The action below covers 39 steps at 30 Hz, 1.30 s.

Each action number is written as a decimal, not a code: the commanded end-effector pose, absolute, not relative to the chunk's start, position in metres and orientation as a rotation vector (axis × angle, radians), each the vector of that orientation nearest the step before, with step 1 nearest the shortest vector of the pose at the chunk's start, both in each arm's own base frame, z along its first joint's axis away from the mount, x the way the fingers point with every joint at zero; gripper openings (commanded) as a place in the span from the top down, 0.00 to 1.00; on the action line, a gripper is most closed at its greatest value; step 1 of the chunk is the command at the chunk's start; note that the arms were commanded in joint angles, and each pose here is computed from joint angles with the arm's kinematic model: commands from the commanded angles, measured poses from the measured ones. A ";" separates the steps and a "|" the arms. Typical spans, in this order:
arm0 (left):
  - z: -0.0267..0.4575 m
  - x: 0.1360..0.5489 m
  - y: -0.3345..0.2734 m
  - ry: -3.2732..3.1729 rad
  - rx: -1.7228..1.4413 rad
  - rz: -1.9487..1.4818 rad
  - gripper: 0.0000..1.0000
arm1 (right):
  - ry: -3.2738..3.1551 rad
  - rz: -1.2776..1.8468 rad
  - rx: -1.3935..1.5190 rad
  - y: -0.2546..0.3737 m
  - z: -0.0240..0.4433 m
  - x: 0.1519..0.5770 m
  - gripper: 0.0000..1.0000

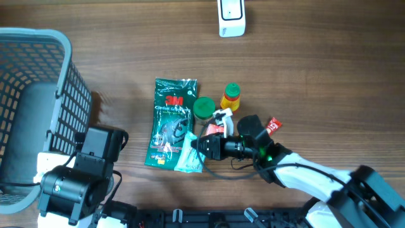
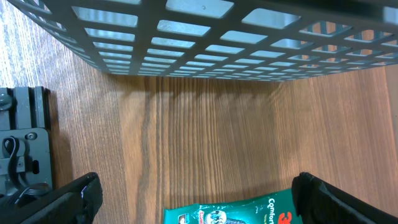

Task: Scan the item barcode
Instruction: 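Lift the wipes pack and carry it toward the barcode scanner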

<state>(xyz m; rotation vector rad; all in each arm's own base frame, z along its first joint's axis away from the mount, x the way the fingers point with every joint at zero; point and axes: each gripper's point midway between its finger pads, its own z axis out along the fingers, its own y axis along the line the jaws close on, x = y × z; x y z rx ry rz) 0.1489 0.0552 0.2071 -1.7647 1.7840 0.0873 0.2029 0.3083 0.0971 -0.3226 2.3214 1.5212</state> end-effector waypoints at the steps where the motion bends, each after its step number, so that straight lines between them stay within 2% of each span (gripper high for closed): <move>1: 0.208 0.148 0.057 1.775 -1.767 0.093 0.00 | 1.843 1.687 -0.985 0.317 0.160 0.150 0.74; 5: 0.208 0.148 0.057 1.775 -1.766 0.093 0.00 | 1.286 1.833 -1.454 0.295 0.209 0.093 0.79; 7: 0.208 0.148 0.057 1.775 -1.766 0.093 0.00 | 0.952 1.798 -1.684 0.272 0.225 0.068 0.95; 8: 0.208 0.148 0.057 1.775 -1.767 0.093 0.00 | 0.906 1.775 -1.711 0.269 0.229 0.065 0.96; 15: 0.208 0.148 0.057 1.775 -1.766 0.093 0.00 | 0.659 1.584 -1.740 0.265 0.244 0.062 0.96; 18: 0.208 0.148 0.057 1.775 -1.766 0.093 0.00 | 0.381 1.333 -1.686 0.267 0.259 0.064 0.96; 24: 0.208 0.148 0.057 1.775 -1.766 0.093 0.00 | 0.056 0.839 -1.476 0.278 0.302 0.099 0.96; 29: 0.208 0.148 0.057 1.775 -1.766 0.093 0.00 | -0.124 0.441 -1.255 0.284 0.359 0.127 0.96; 34: 0.208 0.148 0.057 1.775 -1.766 0.093 0.00 | -0.364 0.156 -1.170 0.285 0.398 0.129 0.96; 39: 0.208 0.148 0.057 1.775 -1.766 0.093 0.00 | -0.605 0.002 -1.189 0.288 0.401 0.120 0.96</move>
